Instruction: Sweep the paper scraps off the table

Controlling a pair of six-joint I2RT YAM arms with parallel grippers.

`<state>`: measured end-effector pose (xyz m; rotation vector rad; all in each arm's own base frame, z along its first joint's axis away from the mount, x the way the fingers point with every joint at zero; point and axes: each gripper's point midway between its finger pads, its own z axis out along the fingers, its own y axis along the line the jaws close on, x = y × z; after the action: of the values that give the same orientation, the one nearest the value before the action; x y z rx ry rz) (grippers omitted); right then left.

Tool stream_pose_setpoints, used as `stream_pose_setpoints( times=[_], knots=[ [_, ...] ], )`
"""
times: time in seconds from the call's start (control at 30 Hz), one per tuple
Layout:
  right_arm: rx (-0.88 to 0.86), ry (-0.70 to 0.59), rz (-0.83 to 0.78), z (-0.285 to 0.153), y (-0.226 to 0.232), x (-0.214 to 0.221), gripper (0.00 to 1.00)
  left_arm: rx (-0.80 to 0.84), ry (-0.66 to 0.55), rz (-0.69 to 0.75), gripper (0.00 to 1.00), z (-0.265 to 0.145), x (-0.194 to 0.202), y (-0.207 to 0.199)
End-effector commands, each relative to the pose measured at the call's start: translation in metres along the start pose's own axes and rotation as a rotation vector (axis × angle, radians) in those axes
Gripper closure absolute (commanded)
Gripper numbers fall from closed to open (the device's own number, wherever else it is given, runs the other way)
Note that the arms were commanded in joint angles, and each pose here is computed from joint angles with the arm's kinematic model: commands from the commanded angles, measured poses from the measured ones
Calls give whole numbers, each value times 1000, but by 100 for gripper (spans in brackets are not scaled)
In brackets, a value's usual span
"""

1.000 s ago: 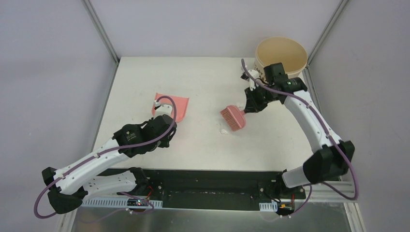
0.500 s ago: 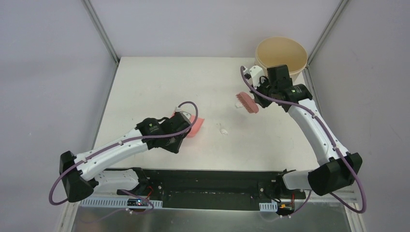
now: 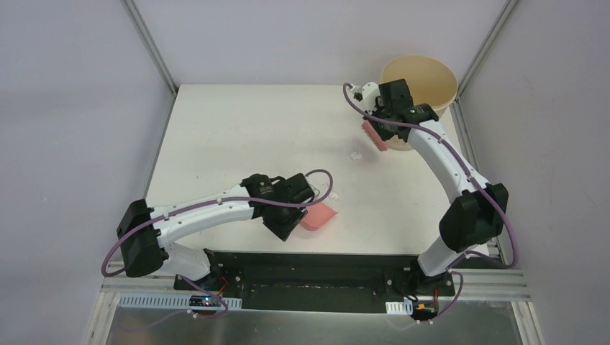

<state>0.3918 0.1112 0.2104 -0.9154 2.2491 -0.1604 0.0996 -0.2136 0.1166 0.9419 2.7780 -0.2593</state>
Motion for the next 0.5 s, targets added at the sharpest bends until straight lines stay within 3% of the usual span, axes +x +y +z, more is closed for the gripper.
stream_pose_setpoints(
  times=[0.0,0.2,0.47],
  knots=[
    [49,-35,23,7,-14,-28,100,29,-30,87,100,5,-24,-18],
    [-4,29,-14,33,7,-24,100,25,34,95,100,26,-28,-25],
    [-225,159,-151,31,92,-3,100,52,21,78,100,35,-37,-36]
  ],
)
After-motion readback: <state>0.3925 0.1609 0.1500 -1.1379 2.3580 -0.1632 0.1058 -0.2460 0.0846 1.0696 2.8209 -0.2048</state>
